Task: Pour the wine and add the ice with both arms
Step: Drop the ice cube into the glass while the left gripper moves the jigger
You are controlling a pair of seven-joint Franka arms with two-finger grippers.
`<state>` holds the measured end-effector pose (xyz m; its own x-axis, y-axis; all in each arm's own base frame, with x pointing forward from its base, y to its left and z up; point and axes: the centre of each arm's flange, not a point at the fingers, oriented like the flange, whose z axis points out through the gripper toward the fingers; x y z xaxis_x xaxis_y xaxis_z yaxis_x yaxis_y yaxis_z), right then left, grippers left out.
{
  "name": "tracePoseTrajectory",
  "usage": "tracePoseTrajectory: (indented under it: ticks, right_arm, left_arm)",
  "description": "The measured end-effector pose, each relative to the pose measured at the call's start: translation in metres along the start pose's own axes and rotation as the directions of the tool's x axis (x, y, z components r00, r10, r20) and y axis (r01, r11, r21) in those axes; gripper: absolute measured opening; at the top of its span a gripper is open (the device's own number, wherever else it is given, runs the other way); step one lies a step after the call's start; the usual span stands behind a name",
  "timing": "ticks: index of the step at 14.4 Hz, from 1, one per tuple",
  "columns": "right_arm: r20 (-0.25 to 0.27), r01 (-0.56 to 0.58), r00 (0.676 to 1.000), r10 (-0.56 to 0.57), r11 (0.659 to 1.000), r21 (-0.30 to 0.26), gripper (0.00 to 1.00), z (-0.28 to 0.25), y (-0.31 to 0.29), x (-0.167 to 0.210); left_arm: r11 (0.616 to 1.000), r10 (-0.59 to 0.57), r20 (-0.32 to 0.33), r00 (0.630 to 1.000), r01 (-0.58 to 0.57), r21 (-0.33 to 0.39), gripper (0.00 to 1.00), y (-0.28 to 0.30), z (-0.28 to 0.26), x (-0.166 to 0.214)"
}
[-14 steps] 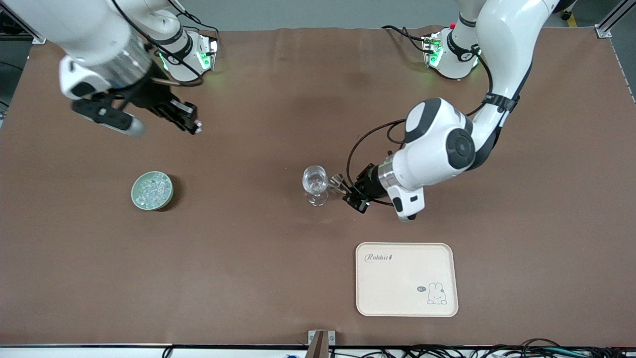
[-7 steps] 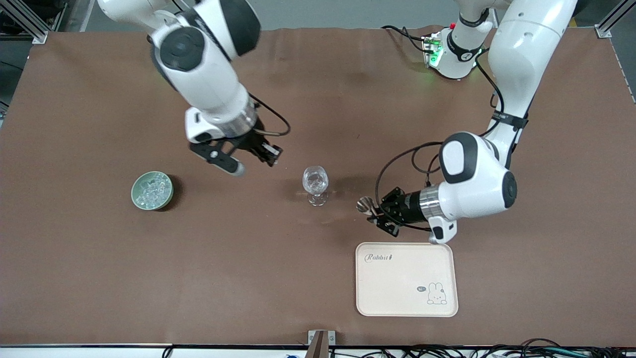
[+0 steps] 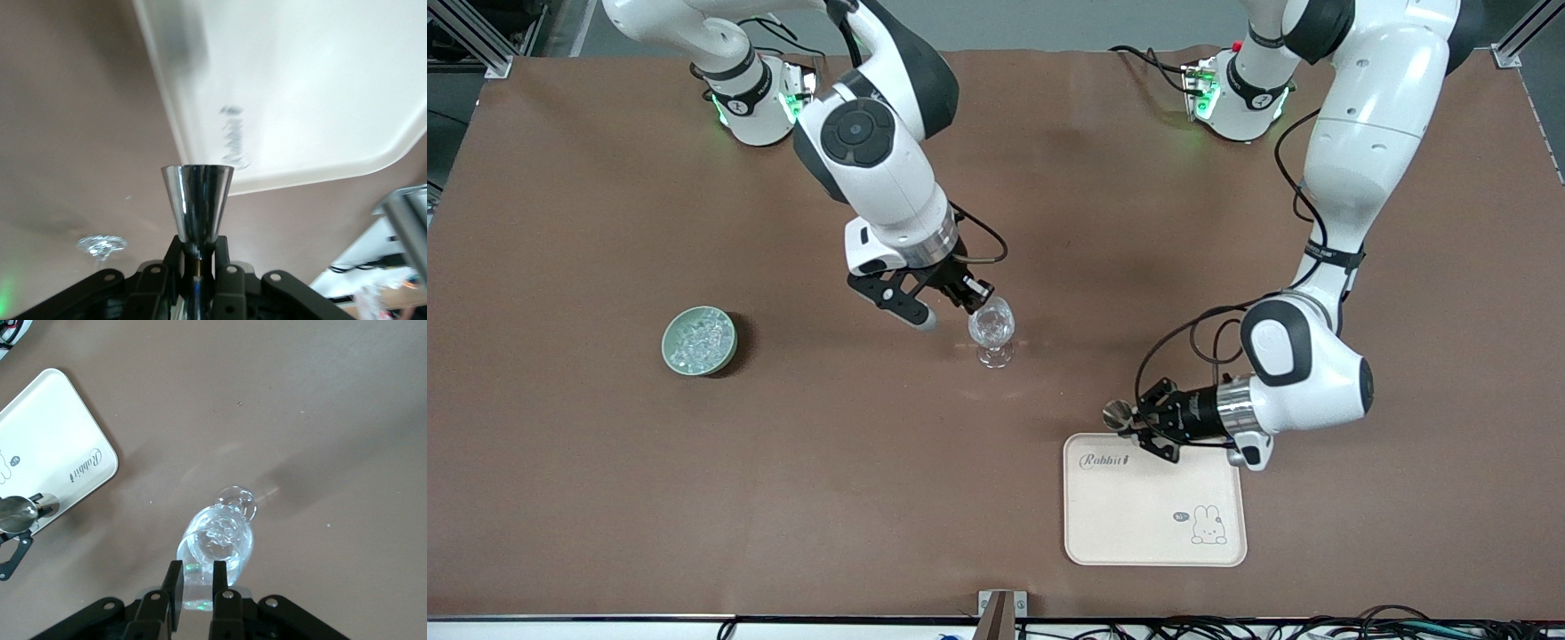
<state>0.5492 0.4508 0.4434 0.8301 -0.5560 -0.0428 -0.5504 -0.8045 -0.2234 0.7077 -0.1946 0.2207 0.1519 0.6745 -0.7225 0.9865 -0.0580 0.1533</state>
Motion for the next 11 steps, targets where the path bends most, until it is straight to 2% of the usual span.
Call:
tracePoseTrajectory:
  ticks: [3, 8, 11]
  right_arm:
    - [-0.002, 0.001, 1.0, -0.001, 1.0, 0.002, 0.22, 0.024, -0.003, -0.001]
    - [-0.001, 0.014, 1.0, -0.014, 1.0, -0.01, 0.22, 0.037, -0.006, -0.012]
    - [-0.001, 0.021, 1.0, -0.021, 1.0, -0.017, 0.22, 0.042, -0.006, -0.017]
  left_arm:
    - [0.991, -0.07, 0.096, 0.993, 0.08, -0.105, 0.22, 0.008, -0.024, 0.035]
    - [0.972, -0.126, 0.205, 0.971, 0.162, -0.169, 0.22, 0.011, -0.03, 0.052]
    - [0.966, -0.128, 0.286, 0.95, 0.185, -0.18, 0.22, 0.015, -0.034, 0.064]
